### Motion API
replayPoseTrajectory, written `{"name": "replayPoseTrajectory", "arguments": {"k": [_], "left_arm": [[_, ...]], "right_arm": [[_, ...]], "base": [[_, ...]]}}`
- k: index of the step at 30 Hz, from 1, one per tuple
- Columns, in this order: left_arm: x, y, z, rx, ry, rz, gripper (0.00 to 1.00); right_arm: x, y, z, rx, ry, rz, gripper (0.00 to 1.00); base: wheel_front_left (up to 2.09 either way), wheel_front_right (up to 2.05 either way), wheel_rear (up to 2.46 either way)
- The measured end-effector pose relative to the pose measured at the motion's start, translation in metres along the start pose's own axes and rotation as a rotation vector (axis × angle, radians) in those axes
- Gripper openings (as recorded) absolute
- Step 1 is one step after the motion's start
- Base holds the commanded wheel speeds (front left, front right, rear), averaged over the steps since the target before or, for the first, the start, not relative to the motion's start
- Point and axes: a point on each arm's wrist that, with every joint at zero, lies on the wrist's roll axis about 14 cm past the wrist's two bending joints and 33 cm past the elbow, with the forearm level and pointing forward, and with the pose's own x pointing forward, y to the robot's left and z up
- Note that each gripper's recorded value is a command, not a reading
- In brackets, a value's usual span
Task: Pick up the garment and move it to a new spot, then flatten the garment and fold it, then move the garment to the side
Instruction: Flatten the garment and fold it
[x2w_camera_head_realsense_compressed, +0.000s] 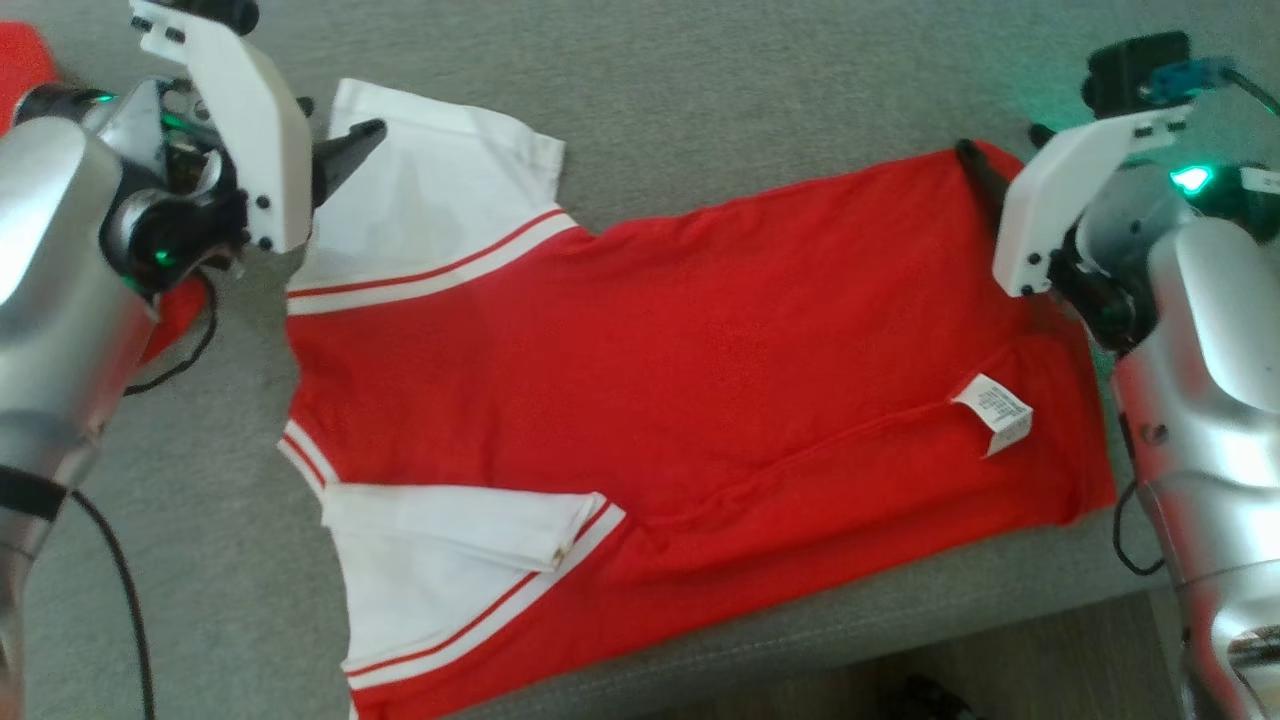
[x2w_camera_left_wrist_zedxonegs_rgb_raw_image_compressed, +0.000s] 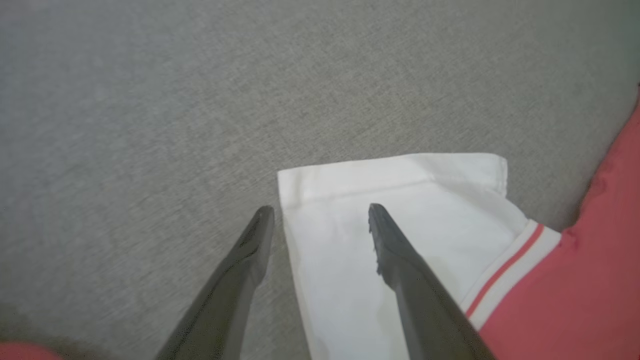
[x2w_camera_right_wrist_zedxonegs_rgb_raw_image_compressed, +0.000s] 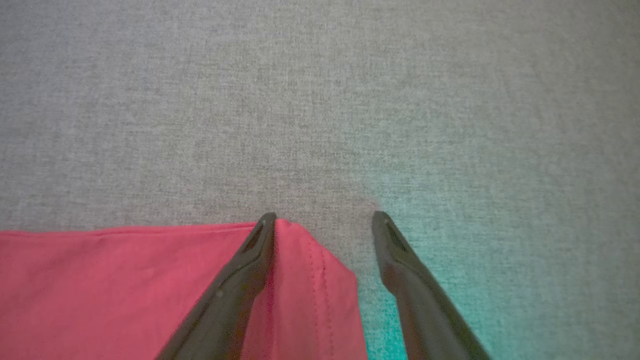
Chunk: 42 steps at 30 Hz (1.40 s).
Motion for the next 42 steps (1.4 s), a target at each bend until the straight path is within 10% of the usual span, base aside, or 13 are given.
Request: {"name": "replayPoseTrajectory", "arguments": {"k": [26, 30, 32, 33, 42], "left_arm": [[0.027, -0.018, -0.002, 0.033, 0.063, -0.065, 1.00], [0.031, -0.016, 0.002, 0.046, 0.064, -0.066, 1.00], [0.033, -0.017, 0.002, 0.040, 0.070, -0.071, 0.28], [0.033, -0.016, 0.002, 0.041, 0.074, -0.068, 0.00], [0.010, -0.001, 0.010, 0.088, 0.034, 0.015, 0.00]], "right_arm": [[-0.013, 0.012, -0.018, -0.053, 0.073, 0.069, 0.70], [-0.011, 0.013, -0.018, -0.046, 0.072, 0.075, 0.42], [-0.011, 0.014, -0.018, -0.045, 0.067, 0.079, 0.00], [-0.011, 0.015, -0.019, -0.048, 0.068, 0.081, 0.00], [-0.025, 0.000, -0.014, -0.027, -0.071, 0.029, 0.00]], "base": [[0.00, 0.00, 0.00], [0.00, 0.00, 0.00], [0.00, 0.00, 0.00], [0.00, 0.00, 0.00], [0.00, 0.00, 0.00]]}}
